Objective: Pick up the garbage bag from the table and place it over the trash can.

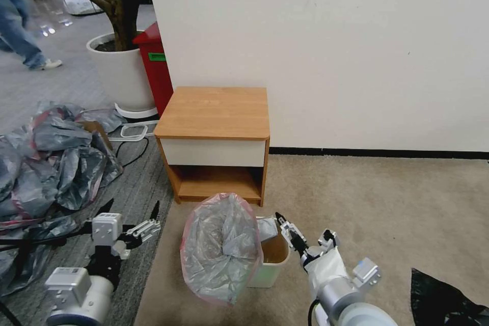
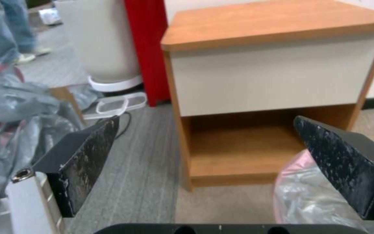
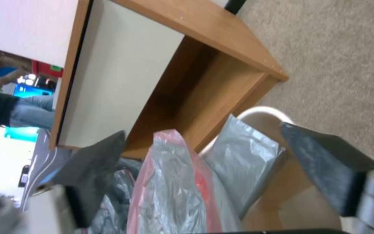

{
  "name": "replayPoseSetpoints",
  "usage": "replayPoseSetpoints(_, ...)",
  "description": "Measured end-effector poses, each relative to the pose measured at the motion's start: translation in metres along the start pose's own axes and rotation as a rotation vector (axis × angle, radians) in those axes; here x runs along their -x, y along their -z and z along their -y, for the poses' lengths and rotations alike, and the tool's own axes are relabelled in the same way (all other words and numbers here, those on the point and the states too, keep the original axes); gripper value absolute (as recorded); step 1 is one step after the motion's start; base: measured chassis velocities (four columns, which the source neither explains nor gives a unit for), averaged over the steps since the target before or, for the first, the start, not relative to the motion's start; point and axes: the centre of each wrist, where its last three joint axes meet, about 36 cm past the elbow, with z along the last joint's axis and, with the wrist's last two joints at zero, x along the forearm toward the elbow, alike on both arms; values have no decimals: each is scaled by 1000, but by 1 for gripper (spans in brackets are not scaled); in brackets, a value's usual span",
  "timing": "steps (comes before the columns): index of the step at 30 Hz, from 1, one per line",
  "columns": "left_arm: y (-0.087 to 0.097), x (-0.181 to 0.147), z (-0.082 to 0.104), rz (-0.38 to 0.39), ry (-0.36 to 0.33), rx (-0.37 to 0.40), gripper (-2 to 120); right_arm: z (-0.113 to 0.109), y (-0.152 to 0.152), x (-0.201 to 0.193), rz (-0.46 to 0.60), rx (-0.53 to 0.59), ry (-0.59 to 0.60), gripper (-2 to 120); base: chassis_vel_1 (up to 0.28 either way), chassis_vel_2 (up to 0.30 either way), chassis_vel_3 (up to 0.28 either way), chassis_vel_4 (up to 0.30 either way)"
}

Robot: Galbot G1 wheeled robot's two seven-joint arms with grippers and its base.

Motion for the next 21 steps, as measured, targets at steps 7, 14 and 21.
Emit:
replayPoseSetpoints(7,4,4,-3,14,-25,25,100,-2,0,2,10,-35,17,100,0,0,0,0)
replayPoseSetpoints(14,6,7,0,0,-55,6,100,-20,12,5,16,13,54,100,0,0,0,0)
replayPoseSetpoints(21,4,16,23,2,-155,-5,100,-10,26,-7,65,3,8,100,0,0,0,0)
